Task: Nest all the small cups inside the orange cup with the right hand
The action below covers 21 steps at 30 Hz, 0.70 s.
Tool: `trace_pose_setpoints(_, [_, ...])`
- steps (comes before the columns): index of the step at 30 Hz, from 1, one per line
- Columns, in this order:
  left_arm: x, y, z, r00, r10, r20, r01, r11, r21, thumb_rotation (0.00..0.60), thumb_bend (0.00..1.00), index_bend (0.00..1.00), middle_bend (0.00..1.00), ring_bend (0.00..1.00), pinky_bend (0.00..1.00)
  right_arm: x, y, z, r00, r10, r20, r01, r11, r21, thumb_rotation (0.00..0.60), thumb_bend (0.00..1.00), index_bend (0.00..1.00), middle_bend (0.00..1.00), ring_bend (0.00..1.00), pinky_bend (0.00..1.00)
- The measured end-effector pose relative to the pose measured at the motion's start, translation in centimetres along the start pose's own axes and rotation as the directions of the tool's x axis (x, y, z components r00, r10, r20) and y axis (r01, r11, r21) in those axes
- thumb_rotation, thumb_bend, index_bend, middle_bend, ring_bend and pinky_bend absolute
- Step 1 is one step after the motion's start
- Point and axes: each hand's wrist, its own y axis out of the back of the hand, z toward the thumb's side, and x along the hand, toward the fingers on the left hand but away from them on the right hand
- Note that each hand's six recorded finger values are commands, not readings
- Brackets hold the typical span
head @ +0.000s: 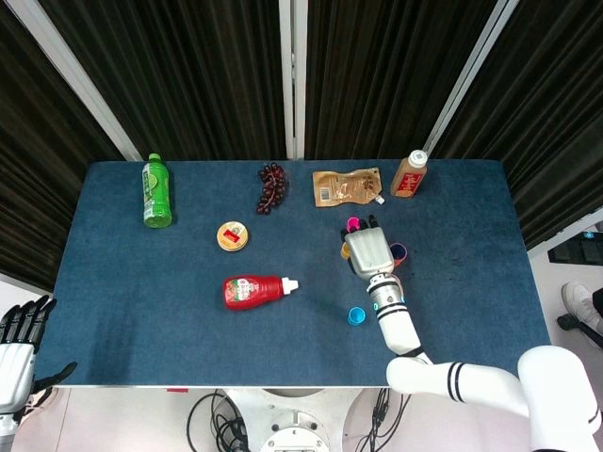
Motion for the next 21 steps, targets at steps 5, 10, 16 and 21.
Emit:
trace_pose_setpoints(5, [-0.1,-0.1,0.1,1.000,-0.004,0.003,0.004,1.000,0.001,0.600,0.10,0.01,0.00,0.00,0.00,0.9,2.5,-4.4,0.996,-0.063,0.059,0.064,0.998,-0.010,0.600,0.31,0.44,0.46,0.24,0.15])
trace_pose_setpoints(10, [0.0,-0.2,0.4,1.000,-0.006,0.014,0.006,1.000,0.005,0.600,0.10,0.01,0.00,0.00,0.00,1.9,1.8,-8.7,0.991,-0.045,0.126,0.048,0.999,-0.019,0.600,0.31,0.44,0.46,0.24,0.15])
trace_pose_setpoints(16, [0.4,-0.3,0.7,1.000,-0.010,0.021,0.009,1.000,0.008,0.600,0.10,0.01,0.00,0.00,0.00,2.1,-0.3,-9.9,0.991,0.010,0.134,-0.007,1.000,-0.019,0.600,0.31,0.44,0.46,0.24,0.15])
trace_pose_setpoints(21, [0.6,-0.3,0.7,1.000,-0.012,0.021,0.011,1.000,0.011,0.600,0.10,0.01,0.00,0.00,0.00,2.0,-0.9,-9.3,0.993,0.018,0.118,-0.016,1.000,-0.017,0.600,0.31,0.45,0.46,0.24,0.15])
